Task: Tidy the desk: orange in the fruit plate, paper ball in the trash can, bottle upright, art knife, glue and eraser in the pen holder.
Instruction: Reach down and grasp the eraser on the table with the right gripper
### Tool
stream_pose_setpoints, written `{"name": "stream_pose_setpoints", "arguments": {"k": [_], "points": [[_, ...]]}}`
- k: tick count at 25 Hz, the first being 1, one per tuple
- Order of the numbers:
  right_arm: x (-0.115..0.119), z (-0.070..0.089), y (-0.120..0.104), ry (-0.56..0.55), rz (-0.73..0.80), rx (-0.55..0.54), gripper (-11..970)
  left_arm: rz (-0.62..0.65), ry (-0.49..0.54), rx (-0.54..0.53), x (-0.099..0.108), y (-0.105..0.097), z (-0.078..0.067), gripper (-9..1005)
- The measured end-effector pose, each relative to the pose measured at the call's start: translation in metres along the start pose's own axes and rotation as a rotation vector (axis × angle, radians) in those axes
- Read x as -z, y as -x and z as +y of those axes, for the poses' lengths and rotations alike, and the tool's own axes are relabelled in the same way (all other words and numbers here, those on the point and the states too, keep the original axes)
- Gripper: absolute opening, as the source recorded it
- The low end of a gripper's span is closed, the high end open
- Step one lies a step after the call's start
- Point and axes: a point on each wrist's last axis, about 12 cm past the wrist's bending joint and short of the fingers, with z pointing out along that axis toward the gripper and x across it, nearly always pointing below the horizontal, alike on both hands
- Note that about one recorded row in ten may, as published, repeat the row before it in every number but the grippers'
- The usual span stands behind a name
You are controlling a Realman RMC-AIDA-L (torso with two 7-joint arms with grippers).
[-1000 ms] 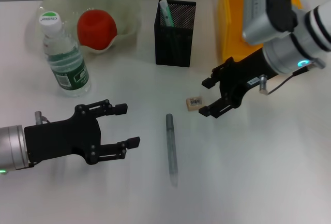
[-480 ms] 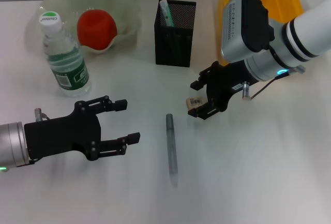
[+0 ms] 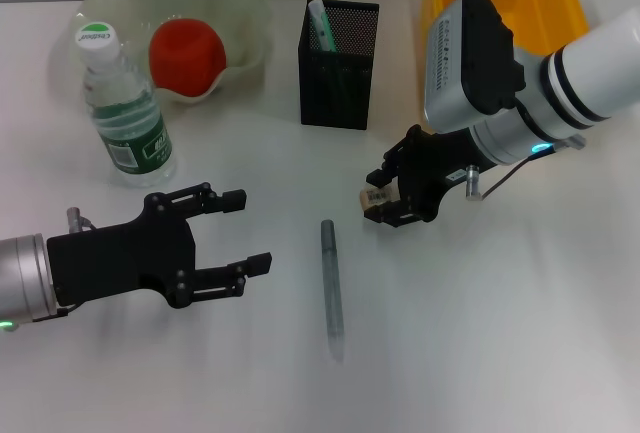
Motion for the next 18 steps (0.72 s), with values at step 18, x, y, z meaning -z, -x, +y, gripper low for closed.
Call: {"name": "stream_pose_setpoints", "arguments": {"k": [18], "points": [[-0.0025, 0.0005, -0.0039, -0.015, 0.016, 0.018, 347, -0.009, 0.007, 0.002, -0.0011, 0.0016, 0.0013, 785]]}}
